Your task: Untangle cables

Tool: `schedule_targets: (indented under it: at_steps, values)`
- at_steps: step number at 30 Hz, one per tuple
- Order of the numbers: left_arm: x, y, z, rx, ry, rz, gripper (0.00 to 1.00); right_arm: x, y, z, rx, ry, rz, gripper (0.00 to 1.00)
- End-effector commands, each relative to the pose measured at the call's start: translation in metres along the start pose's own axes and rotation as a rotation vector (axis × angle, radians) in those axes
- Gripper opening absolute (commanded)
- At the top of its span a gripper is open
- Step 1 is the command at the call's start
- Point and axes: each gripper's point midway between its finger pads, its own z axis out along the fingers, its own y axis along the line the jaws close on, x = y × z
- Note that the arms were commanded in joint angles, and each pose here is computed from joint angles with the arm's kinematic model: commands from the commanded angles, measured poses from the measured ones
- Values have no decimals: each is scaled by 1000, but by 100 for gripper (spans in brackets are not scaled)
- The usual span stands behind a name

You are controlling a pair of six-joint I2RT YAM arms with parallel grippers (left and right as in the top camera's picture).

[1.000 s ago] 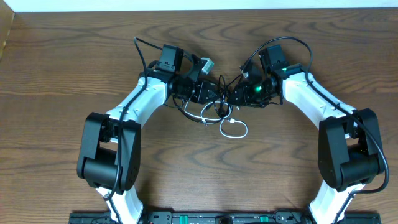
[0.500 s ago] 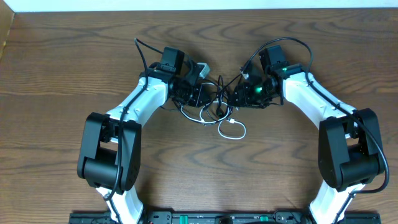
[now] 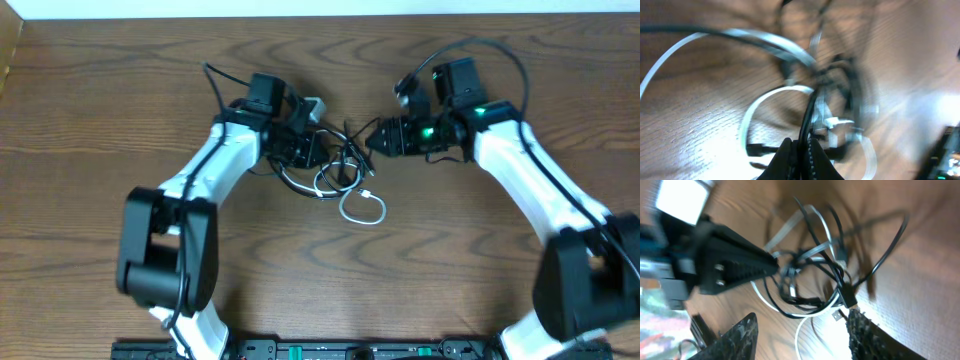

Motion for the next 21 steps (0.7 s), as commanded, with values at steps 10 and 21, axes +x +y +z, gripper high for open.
schedule_targets:
  at_steps: [10,21]
  values:
    - [-16,-121,-91,440,-145,144,7,-18,34,-14,-26,-87,49,57]
    - [-27,-90,-112,425,-190,-8,7,-1,19,-11,20,-17,-175,64]
